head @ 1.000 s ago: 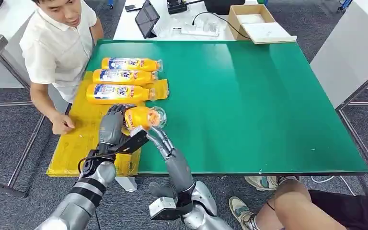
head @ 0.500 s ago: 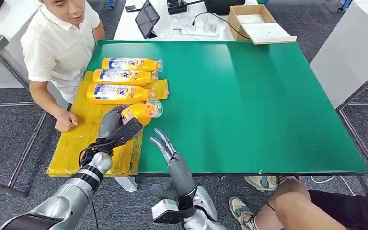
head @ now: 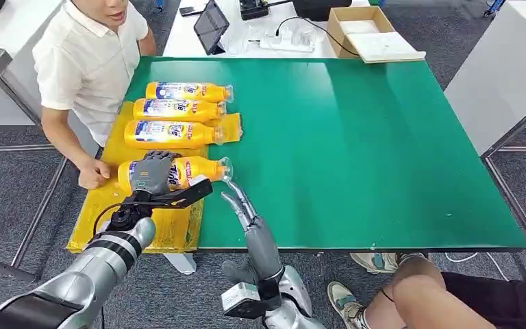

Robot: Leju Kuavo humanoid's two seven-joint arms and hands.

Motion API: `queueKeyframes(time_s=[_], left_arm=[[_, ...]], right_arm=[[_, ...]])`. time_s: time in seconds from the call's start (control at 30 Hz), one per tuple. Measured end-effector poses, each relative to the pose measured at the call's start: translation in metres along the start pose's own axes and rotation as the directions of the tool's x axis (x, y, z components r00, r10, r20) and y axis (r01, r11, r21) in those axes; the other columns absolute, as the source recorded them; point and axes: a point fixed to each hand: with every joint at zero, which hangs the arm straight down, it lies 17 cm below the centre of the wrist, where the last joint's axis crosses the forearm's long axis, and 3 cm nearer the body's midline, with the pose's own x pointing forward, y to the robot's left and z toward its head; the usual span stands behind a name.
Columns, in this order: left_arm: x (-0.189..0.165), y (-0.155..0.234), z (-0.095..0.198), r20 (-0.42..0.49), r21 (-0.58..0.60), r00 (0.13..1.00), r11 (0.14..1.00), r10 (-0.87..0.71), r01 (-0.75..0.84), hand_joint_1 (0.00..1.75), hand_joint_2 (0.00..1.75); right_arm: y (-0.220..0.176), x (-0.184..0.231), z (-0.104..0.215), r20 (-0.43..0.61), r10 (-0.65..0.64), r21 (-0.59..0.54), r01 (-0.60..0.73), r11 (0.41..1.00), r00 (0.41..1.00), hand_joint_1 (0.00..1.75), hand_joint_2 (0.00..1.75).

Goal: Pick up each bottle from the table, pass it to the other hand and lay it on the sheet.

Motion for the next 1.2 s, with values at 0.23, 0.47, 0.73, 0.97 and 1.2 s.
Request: queueKeyframes(time_s=[0.23,0.47,0.73,0.97,1.2], left_arm=[[0.018,0.011,-0.006,0.068,0.022,0.980,0.983,-0.186,0.185,1.75,1.75],[0.021,-0.024,0.001,0.102,-0.168,0.978,0.966,-0.182,0.198,1.75,1.75],[0.002,-0.049,0.007,0.077,-0.319,0.972,0.919,-0.220,0.233,1.75,1.75],[-0.002,-0.057,0.008,0.040,-0.411,0.991,0.902,-0.125,0.130,0.00,1.75],[-0.003,-0.061,0.010,0.033,-0.435,0.997,0.897,-0.070,0.077,0.00,1.75]], right_arm=[[-0.002,0.000,0.003,-0.003,0.003,0.003,-0.003,1.000,1.000,0.00,0.00],[-0.003,-0.003,0.006,-0.017,-0.018,0.005,0.018,1.000,1.000,0.00,0.00],[-0.008,-0.008,0.006,-0.033,-0.032,-0.003,0.032,0.999,0.999,0.00,0.00],[-0.008,-0.014,0.004,-0.053,-0.045,-0.012,0.044,0.999,0.998,0.00,0.00],[-0.009,-0.022,0.007,-0.074,-0.040,-0.015,0.039,0.999,0.996,0.00,0.00]])
